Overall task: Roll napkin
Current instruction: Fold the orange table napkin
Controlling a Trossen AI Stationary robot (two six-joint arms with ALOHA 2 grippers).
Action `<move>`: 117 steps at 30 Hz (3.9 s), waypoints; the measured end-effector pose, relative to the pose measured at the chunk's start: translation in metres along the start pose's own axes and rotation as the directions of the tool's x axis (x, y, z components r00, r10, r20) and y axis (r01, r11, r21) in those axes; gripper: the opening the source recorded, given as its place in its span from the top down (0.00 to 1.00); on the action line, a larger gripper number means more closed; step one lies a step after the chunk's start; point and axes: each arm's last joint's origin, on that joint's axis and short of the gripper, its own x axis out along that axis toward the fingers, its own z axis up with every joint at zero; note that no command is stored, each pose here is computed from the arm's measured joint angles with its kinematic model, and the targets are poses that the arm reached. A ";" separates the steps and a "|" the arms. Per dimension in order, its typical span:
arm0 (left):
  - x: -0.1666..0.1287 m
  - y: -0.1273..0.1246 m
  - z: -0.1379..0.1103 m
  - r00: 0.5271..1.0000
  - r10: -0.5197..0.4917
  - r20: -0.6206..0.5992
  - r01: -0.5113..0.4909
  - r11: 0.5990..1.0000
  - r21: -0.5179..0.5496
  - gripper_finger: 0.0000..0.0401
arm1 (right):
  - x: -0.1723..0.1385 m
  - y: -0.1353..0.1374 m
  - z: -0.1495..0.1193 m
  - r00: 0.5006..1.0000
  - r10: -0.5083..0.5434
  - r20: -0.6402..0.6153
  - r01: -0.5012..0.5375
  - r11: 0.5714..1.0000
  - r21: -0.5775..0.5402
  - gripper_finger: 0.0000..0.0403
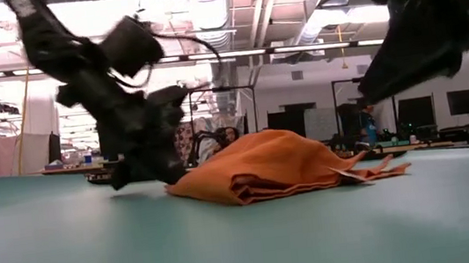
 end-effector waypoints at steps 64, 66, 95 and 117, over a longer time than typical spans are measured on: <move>-0.009 0.009 -0.008 0.993 0.095 0.074 -0.119 0.700 0.705 0.80 | 0.058 0.038 -0.016 0.995 -0.083 -0.051 0.077 0.992 -0.100 0.59; -0.009 0.009 -0.008 0.994 0.088 0.062 -0.107 0.713 0.693 0.82 | 0.058 0.039 -0.016 0.995 -0.079 -0.058 0.073 0.992 -0.100 0.59; -0.030 -0.024 -0.013 0.995 -0.082 0.047 0.048 0.867 0.496 1.00 | 0.060 0.047 -0.010 1.000 -0.006 -0.016 0.005 0.997 -0.073 0.59; -0.036 -0.056 -0.055 0.992 -0.106 0.065 0.056 0.848 0.528 1.00 | 0.038 0.012 0.041 0.989 -0.148 -0.013 0.146 0.981 -0.126 0.59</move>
